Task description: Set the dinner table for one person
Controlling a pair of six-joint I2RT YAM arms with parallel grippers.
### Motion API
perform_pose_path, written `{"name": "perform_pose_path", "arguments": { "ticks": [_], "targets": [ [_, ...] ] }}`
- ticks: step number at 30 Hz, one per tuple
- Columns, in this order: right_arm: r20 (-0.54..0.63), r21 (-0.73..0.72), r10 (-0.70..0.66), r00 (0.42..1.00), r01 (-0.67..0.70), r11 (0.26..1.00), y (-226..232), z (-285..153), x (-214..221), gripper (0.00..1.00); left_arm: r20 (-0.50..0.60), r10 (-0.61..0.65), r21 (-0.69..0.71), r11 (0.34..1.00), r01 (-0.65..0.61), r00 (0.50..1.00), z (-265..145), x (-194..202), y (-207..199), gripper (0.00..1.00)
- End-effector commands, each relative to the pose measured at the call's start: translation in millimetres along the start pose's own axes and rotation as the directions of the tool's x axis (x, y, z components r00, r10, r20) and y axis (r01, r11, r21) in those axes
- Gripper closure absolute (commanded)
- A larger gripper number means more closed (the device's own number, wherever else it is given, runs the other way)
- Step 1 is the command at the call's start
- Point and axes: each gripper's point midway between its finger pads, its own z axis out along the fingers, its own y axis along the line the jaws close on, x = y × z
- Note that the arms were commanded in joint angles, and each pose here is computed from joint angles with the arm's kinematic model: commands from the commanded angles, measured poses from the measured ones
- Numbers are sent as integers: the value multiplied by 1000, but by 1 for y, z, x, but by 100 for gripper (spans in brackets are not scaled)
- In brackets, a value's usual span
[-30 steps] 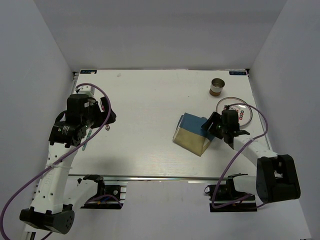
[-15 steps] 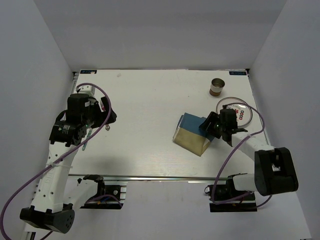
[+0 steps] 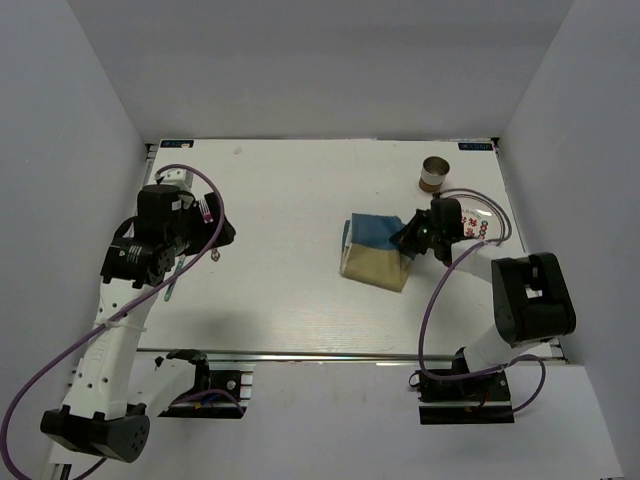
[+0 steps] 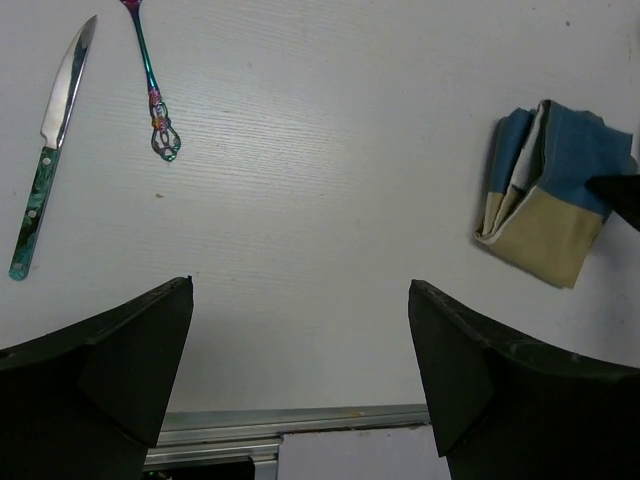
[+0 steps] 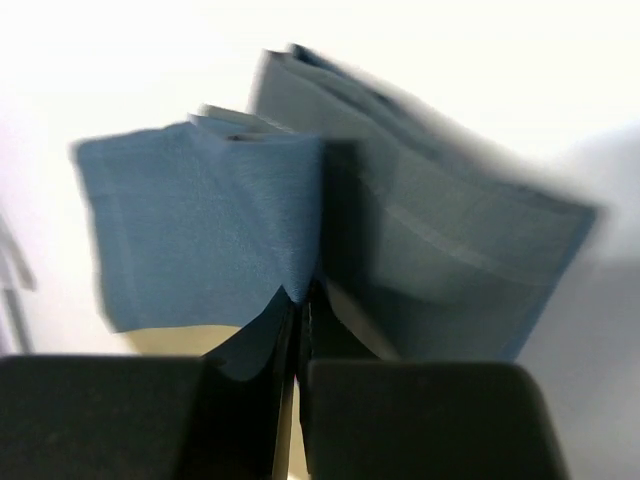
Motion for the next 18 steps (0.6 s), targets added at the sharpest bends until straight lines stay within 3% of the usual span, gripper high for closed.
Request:
{"name": "perform_pose_path", "arguments": {
  "ticks": [1,4,7,12,13,15,17,18],
  "targets": [
    [151,-211,8,989,25,977,81,3,-70,100,39,-11,38,999,10,999,-4,-18,-10,2],
    [258,-292,29,966,49,955,129,0,-111,100,65,-34,38,999,32,997,1,-33,-15,2],
    [355,-376,-23,935,165,912,183,-12,-134,100,65,-44,31,999,42,997,6,-43,-18,2],
    [346,-471,-264,900,410,781,227,-11,-95,100,82,-51,-18,998,53,995,7,-48,-11,2],
    [299,-495,-320,899,433,754,227,-4,-64,100,89,-53,-26,998,55,995,8,-44,-7,2],
    [253,-495,-413,875,484,722,213,12,-32,71,92,-60,-29,998,63,994,10,-38,-4,2],
    [158,-551,-487,859,487,678,199,19,22,55,68,-66,-42,997,69,995,15,-24,2,2],
    [173,-587,-520,837,511,627,202,14,40,27,62,-68,-45,997,70,996,18,-19,3,2]
  ]
}}
